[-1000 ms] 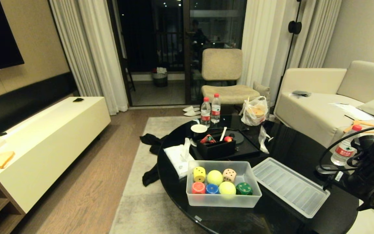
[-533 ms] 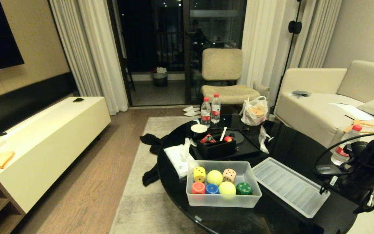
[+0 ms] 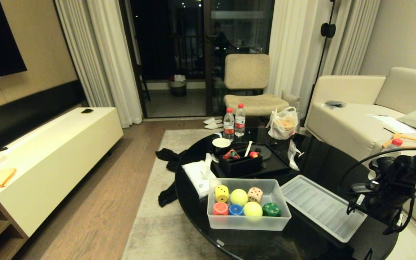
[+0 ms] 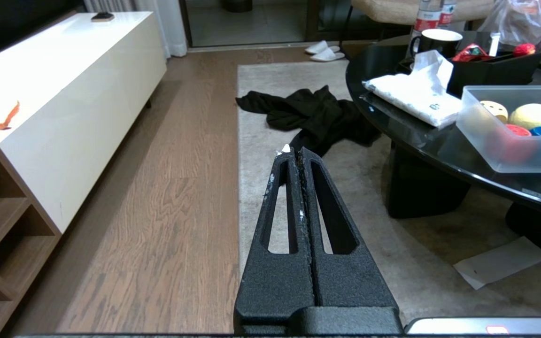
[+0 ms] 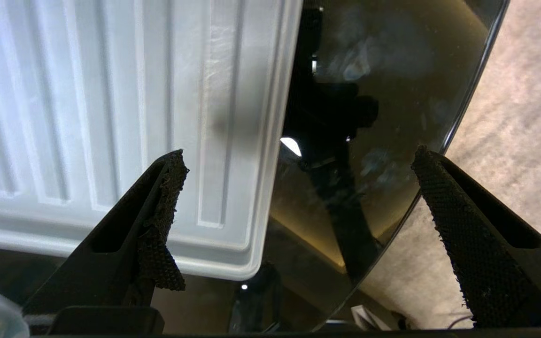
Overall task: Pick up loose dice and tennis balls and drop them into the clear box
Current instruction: Close the lid
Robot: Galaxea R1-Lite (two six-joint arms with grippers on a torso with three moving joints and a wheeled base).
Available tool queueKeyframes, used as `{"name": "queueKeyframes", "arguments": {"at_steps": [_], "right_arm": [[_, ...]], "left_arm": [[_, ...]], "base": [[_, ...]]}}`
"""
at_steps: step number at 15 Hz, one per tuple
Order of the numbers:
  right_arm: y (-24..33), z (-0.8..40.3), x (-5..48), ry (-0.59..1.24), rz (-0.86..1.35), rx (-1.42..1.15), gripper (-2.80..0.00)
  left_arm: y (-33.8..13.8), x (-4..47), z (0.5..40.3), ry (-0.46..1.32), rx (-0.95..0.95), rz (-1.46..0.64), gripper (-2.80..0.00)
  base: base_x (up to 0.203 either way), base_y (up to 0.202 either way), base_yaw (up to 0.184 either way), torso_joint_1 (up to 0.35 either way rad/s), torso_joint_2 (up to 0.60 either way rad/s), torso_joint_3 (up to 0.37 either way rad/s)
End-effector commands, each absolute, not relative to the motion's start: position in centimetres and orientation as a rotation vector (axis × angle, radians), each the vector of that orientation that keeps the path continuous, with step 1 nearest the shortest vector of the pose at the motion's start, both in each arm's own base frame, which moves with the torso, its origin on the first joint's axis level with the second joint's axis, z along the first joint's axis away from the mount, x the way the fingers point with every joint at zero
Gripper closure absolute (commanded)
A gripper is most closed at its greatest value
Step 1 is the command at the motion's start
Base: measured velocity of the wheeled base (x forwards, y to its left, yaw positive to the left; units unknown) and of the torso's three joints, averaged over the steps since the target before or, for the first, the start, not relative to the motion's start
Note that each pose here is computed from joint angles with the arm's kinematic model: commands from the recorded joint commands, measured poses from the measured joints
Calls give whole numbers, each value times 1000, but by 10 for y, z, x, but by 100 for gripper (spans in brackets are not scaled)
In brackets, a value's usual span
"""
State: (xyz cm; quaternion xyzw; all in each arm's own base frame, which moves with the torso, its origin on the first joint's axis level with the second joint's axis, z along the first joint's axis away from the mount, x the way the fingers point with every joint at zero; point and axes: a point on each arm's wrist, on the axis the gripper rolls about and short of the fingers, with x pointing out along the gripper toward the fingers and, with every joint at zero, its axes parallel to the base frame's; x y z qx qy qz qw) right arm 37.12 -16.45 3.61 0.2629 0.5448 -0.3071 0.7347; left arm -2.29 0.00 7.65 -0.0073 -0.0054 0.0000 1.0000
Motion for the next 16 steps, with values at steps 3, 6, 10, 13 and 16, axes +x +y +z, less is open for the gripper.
{"name": "queueKeyframes", "arguments": {"at_steps": [3,6,10,13,16], "right_arm": [[-162,25,376,1214,-698,593,-280],[-160,22,376,1223,-697,589,-280],[-161,13,375,1248,-702,594,-280],[-160,9,376,1257,-701,595,-280],[-161,5,376,1263,-704,596,-280]], "left_arm": [[0,-23,76,-8,-14,0,0],[0,-23,76,-8,-15,0,0],[0,-23,76,-8,-14,0,0],[0,-23,76,-8,-15,0,0],[0,-23,76,-8,-15,1,0]], "base": [[0,0,0,0,0,0],[0,0,0,0,0,0],[0,0,0,0,0,0],[0,0,0,0,0,0],[0,0,0,0,0,0]]}}
